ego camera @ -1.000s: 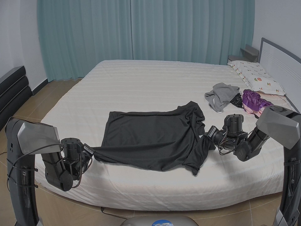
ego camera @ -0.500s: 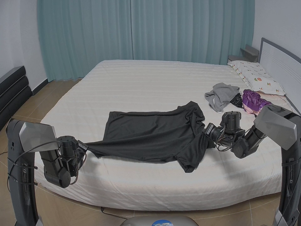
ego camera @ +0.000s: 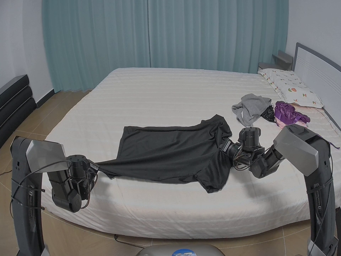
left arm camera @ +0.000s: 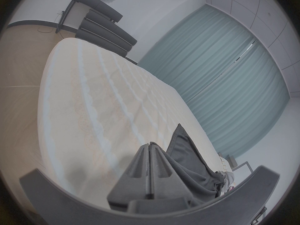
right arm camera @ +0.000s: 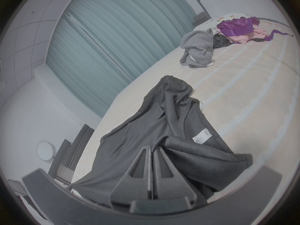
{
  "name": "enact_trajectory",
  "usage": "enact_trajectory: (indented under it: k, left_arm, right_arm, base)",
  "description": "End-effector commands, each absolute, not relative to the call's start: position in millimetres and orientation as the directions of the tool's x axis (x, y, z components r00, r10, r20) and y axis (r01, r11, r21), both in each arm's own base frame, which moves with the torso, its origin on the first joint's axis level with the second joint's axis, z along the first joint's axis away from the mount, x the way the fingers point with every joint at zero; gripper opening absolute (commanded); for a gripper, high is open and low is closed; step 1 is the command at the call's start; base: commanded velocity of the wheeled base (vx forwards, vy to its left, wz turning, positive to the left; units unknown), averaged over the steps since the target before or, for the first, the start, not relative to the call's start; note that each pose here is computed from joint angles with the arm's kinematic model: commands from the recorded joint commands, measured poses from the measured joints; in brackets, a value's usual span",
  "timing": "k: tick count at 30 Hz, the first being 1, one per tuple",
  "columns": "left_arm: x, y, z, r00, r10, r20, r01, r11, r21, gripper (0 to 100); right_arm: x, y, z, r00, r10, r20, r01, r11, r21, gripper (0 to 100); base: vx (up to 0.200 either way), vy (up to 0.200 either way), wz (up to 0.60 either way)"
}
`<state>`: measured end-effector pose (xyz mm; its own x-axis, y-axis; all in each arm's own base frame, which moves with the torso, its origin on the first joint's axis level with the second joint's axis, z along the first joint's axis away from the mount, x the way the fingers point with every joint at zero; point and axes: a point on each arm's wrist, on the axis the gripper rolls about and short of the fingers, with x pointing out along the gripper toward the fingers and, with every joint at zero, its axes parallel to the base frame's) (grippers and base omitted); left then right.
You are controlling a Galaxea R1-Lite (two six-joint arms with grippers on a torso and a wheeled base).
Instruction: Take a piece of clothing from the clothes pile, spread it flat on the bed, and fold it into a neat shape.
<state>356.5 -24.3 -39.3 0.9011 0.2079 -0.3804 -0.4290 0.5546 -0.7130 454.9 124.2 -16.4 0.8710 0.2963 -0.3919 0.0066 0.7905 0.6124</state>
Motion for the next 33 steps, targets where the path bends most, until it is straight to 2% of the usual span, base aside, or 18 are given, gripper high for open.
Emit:
enact_trajectory:
  k: [1,3,4,17,22,30,33]
  left_arm:
    - [357.0,-22.6,-40.3,0.900,0.215,-0.380,-0.433,0.552,-0.713,0]
    - [357.4,-20.2,-40.1,0.897,0.229,-0.378,-0.440,0.548,-0.712,0]
    - [358.1,-20.2,-40.1,0.897,0.234,-0.374,-0.440,0.547,-0.712,0]
    - [356.0,-22.2,-45.4,0.891,0.230,-0.392,-0.451,0.552,-0.701,0]
    - [353.3,-23.7,-44.7,0.891,0.221,-0.398,-0.450,0.554,-0.700,0]
    - [349.8,-24.0,-46.0,0.885,0.220,-0.410,-0.459,0.556,-0.693,0]
    - [349.8,-25.1,-46.0,0.886,0.215,-0.410,-0.456,0.557,-0.694,0]
  right_arm:
    - [464.3,128.2,-34.8,0.863,0.290,-0.413,0.022,0.796,0.605,0]
    - [466.9,128.9,-37.3,0.862,0.290,-0.416,0.024,0.797,0.604,0]
    - [466.9,128.9,-38.0,0.861,0.290,-0.417,0.024,0.798,0.603,100]
    - [447.3,84.2,4.4,0.848,0.261,-0.461,0.077,0.800,0.594,100]
    - [402.5,81.7,-4.1,0.740,0.358,-0.569,0.055,0.811,0.582,100]
    - [380.6,98.4,-28.4,0.635,0.377,-0.675,0.060,0.847,0.529,100]
    - [381.1,102.3,-37.1,0.620,0.378,-0.688,0.061,0.850,0.522,100]
  base:
    - [0.000,0.000,0.00]
    - [0.000,0.000,0.00]
    - [0.000,0.000,0.00]
    - [0.000,0.000,0.00]
    - [0.000,0.000,0.00]
    - [0.000,0.000,0.00]
    - [0.000,0.000,0.00]
